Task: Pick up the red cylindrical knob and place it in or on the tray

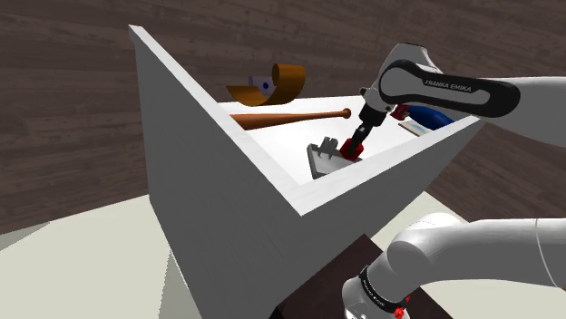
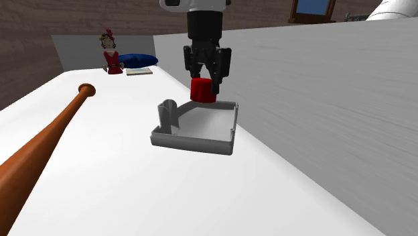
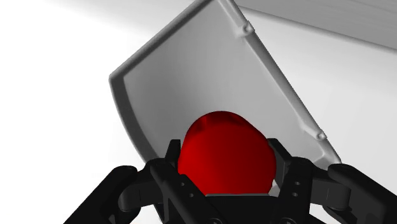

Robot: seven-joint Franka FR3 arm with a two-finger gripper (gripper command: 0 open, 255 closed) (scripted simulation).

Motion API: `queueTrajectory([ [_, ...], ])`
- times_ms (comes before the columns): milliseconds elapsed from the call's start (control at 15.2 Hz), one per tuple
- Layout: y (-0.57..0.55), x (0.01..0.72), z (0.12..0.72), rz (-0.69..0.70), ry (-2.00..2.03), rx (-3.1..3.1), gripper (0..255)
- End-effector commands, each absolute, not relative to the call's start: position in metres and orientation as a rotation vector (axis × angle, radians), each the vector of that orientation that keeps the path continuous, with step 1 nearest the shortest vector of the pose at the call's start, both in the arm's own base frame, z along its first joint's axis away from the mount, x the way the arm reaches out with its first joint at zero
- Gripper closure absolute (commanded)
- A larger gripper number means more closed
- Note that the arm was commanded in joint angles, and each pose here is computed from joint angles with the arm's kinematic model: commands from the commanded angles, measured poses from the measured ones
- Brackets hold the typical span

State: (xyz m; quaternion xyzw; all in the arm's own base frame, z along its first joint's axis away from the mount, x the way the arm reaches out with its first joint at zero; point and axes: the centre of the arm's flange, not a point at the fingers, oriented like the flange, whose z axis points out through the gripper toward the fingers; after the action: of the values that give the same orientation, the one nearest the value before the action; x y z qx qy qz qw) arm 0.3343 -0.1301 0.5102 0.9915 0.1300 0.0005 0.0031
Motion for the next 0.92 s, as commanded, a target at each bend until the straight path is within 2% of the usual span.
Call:
queueTrajectory([
  [0, -0.1297, 0.333, 0.504, 0.003, 0.408, 3.109, 255],
  [462, -0.1297, 0.3331, 0.504, 0.003, 0.408, 3.109, 255],
  [528, -0.1297, 0.3331, 0.504, 0.003, 0.408, 3.109, 0],
  [858, -0.1297, 0.3331, 0.504, 0.002, 0.408, 3.109, 0],
])
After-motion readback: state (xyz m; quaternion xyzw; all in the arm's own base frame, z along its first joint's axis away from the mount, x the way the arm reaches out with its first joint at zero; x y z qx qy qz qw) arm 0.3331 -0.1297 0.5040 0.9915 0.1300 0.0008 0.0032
